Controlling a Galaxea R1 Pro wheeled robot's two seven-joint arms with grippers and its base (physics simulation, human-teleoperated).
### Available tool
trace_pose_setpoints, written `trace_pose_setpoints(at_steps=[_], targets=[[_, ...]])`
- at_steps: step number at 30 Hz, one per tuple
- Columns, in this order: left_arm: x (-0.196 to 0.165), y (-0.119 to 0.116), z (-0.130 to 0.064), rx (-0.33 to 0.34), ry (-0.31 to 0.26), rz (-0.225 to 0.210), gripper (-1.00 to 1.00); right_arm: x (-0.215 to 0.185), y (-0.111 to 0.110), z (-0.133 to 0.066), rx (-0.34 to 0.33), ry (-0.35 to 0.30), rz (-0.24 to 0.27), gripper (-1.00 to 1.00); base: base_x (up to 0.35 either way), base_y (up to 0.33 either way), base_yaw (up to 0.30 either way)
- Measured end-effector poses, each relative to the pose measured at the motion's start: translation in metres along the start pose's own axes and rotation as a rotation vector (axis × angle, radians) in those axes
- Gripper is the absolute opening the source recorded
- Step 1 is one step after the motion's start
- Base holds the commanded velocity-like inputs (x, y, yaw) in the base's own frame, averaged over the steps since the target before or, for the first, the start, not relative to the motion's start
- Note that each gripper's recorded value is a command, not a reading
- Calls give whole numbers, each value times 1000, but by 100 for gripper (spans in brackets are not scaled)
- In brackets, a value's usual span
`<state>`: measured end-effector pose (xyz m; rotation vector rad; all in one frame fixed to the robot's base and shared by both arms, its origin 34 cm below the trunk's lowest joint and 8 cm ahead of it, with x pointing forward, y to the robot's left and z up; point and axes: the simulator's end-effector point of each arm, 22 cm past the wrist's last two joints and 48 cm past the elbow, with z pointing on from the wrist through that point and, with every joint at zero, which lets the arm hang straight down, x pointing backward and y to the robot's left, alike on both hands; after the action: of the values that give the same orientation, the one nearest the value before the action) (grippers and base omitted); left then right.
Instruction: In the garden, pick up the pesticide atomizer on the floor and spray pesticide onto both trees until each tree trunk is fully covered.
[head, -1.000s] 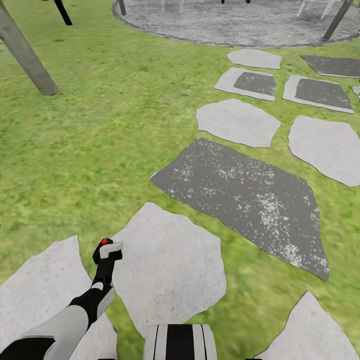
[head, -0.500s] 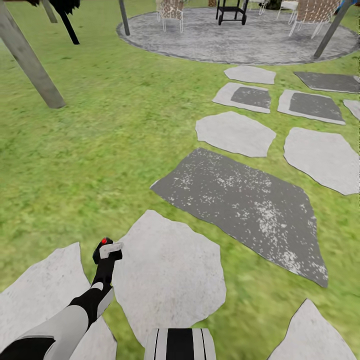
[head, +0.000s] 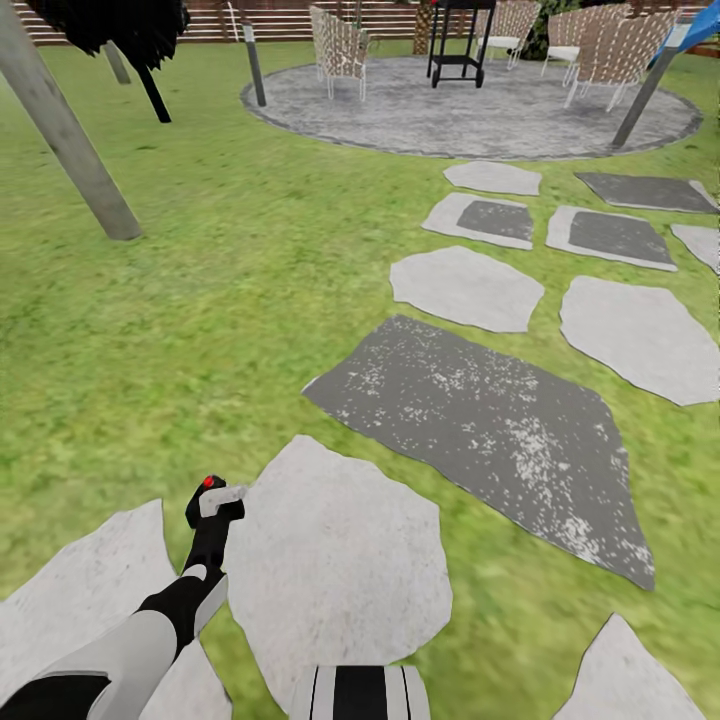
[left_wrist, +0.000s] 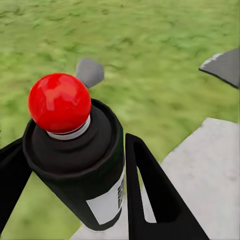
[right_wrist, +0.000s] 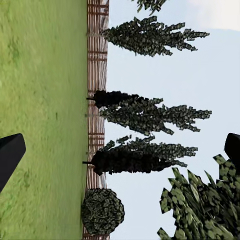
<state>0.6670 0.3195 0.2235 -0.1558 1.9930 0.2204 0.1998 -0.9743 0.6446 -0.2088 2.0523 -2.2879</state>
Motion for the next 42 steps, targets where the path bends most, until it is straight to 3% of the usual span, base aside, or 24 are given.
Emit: trace_pose_setpoints(at_steps=[42], targets=[[-114, 1, -11, 2, -166, -38, -100, 28, -19, -2, 19, 19, 173, 100, 0, 0, 0]])
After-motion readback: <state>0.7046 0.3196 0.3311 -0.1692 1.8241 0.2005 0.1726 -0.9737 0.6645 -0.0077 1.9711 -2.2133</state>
